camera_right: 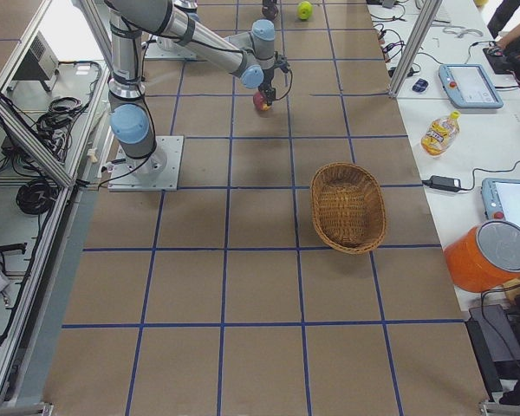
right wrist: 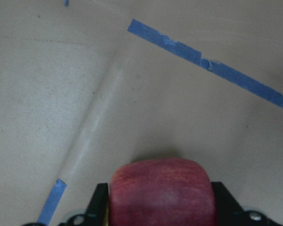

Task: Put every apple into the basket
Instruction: 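Grasp the red apple with the right gripper while the left grasps the purple apple, then carry red apple to basket with right gripper while left carries purple apple mid-table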

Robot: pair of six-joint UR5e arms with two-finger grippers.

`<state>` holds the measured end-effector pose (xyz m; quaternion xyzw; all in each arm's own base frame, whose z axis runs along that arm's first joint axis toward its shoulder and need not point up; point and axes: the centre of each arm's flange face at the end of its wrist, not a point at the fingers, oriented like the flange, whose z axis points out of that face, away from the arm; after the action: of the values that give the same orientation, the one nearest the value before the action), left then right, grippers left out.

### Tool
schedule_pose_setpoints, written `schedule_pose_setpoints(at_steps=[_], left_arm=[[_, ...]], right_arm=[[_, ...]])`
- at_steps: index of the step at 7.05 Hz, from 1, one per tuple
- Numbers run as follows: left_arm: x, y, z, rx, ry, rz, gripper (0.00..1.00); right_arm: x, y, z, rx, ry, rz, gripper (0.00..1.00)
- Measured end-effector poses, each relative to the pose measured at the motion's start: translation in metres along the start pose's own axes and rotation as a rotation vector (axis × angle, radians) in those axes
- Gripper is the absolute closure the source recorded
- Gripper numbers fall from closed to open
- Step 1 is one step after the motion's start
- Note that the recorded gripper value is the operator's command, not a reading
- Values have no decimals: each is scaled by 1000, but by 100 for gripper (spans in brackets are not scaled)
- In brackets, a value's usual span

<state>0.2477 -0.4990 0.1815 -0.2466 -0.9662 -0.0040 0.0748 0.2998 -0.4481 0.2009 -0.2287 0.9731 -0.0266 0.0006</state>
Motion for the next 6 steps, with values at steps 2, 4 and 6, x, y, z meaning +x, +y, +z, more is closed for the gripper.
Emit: schedule_pose_setpoints(at_steps=[2, 4, 6], left_arm=[[0, -1, -5, -8, -11, -23, 94], [6, -17, -46, -32, -25, -102, 94], [70, -79, -97, -51, 34, -193, 94]], right_arm=[[25, -10, -18, 24, 13, 38, 61], [112, -28, -86, -26, 2, 199, 61], [242, -41, -167, -29, 13, 390, 67]])
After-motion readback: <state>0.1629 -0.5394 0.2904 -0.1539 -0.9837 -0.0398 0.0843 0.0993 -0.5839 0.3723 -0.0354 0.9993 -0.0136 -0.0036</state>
